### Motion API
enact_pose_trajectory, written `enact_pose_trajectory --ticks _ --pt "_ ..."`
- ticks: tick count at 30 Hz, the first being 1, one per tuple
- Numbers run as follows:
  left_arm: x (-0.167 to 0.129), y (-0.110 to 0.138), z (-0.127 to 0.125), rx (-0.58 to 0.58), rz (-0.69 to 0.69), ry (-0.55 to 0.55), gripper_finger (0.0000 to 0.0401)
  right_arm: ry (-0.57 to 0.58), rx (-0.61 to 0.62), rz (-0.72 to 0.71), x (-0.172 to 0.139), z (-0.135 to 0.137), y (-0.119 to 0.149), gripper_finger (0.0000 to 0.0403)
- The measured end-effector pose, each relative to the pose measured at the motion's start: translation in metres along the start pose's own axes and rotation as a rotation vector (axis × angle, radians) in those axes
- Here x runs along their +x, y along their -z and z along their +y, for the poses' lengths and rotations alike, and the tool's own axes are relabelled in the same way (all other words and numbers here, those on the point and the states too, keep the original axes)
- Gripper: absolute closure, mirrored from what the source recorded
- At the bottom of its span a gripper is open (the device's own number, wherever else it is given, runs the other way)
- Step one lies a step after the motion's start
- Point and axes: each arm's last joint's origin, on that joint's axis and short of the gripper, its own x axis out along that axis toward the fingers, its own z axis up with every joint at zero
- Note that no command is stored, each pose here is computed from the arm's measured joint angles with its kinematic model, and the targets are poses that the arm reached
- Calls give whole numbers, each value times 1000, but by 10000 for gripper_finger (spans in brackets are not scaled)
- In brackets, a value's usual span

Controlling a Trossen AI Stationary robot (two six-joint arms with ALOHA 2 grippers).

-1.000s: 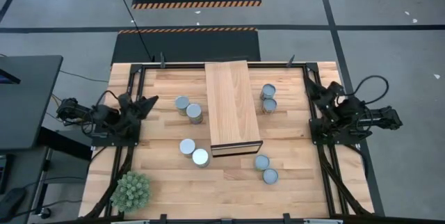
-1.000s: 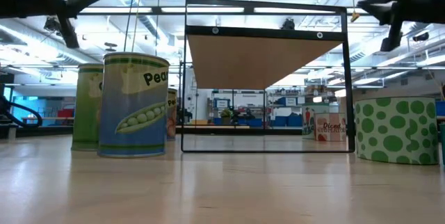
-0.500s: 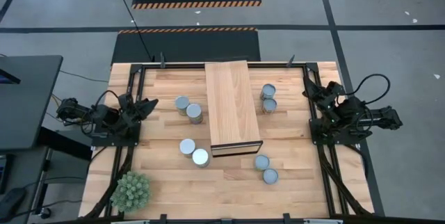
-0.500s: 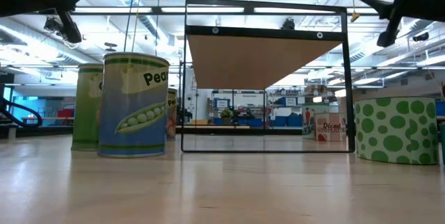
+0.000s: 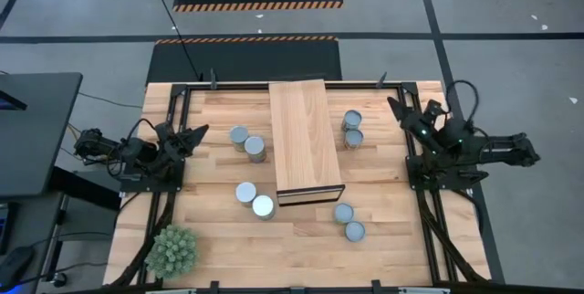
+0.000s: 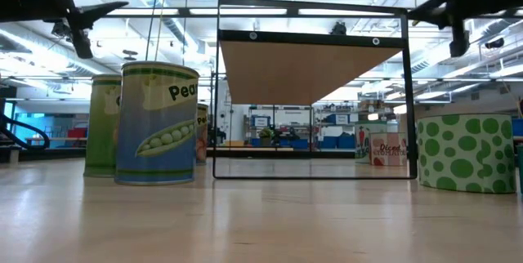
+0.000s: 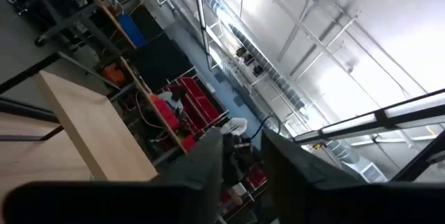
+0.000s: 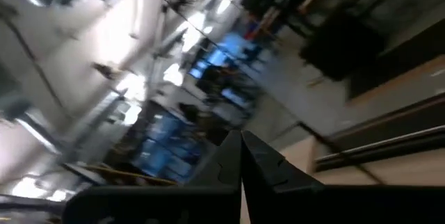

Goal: Pick and place cans onto a shelf
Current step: Put the canned mixed vegetables on the shelf

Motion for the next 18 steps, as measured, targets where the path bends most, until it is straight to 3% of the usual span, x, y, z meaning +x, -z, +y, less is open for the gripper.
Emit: enact_pose_trajectory --ticks 4,8,14,18 --pt "1 0 -1 45 22 -15 247 0 -53 69 8 9 -1 392" --pt "4 -12 -15 86 50 -36 241 -22 -106 174 15 14 3 389" --pt "8 -29 -33 204 139 -106 241 73 -201 253 26 20 0 391" --pt "11 -34 -41 269 170 -159 241 153 -286 385 36 27 -4 391"
